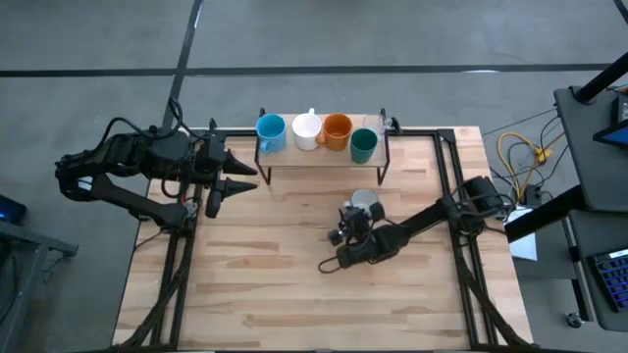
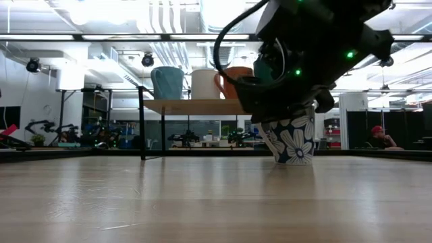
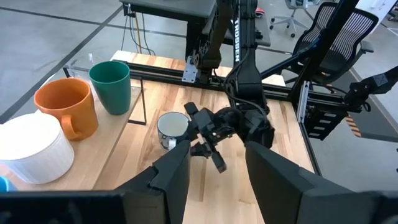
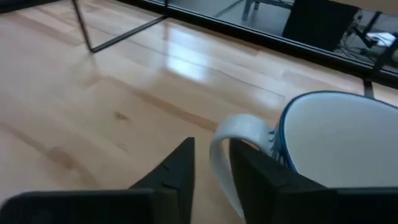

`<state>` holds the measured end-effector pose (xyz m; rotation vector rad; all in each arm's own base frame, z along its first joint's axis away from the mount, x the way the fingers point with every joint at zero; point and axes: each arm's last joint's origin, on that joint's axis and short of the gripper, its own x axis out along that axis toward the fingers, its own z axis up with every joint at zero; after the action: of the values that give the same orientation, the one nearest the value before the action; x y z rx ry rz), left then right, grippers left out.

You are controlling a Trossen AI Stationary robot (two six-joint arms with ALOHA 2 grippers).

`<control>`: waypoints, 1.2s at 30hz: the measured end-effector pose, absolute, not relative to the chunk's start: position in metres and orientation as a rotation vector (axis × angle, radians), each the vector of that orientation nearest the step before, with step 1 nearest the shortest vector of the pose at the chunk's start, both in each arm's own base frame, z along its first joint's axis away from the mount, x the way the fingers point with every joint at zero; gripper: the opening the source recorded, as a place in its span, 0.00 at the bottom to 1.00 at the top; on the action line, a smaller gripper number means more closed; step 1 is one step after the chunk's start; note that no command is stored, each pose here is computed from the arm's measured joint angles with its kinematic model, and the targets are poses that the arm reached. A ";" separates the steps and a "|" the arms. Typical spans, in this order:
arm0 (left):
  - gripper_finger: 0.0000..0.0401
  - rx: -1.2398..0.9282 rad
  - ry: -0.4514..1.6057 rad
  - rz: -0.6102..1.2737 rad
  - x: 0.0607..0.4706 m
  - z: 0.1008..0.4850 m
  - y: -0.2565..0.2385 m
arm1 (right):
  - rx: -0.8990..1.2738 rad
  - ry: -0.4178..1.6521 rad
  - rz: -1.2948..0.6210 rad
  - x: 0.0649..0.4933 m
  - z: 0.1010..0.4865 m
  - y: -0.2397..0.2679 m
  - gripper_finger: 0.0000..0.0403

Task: Stack small to large cups/mugs on shelf
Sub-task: Put the white patterned mug on the shelf

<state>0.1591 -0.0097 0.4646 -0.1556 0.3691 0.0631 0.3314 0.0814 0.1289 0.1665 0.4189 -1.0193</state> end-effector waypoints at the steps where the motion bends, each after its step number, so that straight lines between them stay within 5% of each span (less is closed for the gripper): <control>1: 0.35 -0.156 0.370 0.063 0.159 0.465 -0.010 | 0.174 0.417 -1.028 0.331 0.128 0.079 0.23; 5: 0.35 -0.155 0.372 0.063 0.159 0.464 -0.010 | 0.227 0.413 -1.044 0.331 0.126 0.073 0.06; 8: 0.35 -0.155 0.375 0.063 0.159 0.464 -0.010 | 0.238 0.415 -1.045 0.331 0.125 0.073 0.03; 36: 0.35 -0.124 0.423 0.062 0.157 0.460 -0.010 | 0.065 0.529 -0.817 0.360 0.181 0.119 0.02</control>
<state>0.1567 -0.0096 0.4599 -0.1239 0.4232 0.0622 0.3597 0.1186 0.1810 0.0648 0.5285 -0.8172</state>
